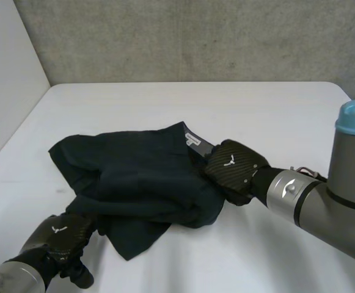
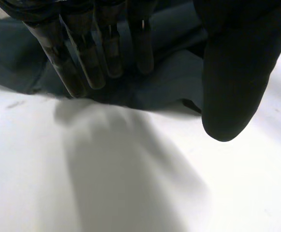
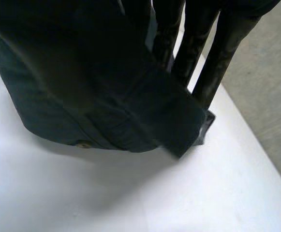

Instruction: Fold the shorts.

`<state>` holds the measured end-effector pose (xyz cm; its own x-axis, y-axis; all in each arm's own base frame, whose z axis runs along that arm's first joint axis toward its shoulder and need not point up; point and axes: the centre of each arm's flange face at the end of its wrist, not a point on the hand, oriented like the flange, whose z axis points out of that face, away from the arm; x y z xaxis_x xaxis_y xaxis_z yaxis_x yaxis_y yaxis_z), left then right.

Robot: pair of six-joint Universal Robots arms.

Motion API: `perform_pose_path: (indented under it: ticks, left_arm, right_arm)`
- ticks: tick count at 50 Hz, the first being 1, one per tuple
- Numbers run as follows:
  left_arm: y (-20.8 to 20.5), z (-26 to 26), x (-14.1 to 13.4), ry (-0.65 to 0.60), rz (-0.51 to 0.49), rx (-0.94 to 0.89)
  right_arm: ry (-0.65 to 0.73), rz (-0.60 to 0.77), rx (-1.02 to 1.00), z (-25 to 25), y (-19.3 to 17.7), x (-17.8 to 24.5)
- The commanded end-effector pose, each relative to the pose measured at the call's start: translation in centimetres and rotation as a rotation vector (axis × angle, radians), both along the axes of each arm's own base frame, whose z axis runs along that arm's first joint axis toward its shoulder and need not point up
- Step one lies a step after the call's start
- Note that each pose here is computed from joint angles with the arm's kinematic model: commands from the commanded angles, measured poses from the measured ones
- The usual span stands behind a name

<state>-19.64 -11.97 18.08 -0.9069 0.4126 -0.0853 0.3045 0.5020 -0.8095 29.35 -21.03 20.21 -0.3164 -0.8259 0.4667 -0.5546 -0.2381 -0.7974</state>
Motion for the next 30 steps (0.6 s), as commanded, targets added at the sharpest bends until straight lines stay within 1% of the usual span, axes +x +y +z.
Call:
perform_pose_path:
  ticks: [1, 7, 11, 12, 16, 24, 30]
  left_arm:
    - [-2.5, -1.3, -1.0, 0.024, -0.004, -0.022]
    - [-5.4, -2.1, -2.1, 0.047, 0.008, -0.085]
    - [-7.3, -2.5, -2.7, 0.055, 0.021, -0.121]
    - [-7.9, -2.6, -2.9, 0.053, 0.028, -0.129]
    - [-9.1, -3.0, -3.3, 0.047, 0.038, -0.135]
    - [-10.5, -3.2, -4.1, 0.054, 0.031, -0.145]
    - [-11.3, -3.8, -4.9, 0.050, 0.021, -0.140]
  right_arm:
    - [-0.008, 0.031, 0.026, -1.1, 0.0, 0.8]
    - [-0.013, 0.026, 0.024, -1.0, 0.3, 1.0]
    - [-0.047, -0.019, 0.073, -0.9, 0.1, 0.9]
    - [-0.071, -0.052, 0.102, -0.7, -0.2, 0.8]
    - [-0.141, -0.108, 0.146, 0.5, -0.5, 0.6]
    - [-0.265, -0.148, 0.158, 3.8, -0.2, 0.3]
    - [-0.279, -0.170, 0.172, 4.0, -0.2, 0.3]
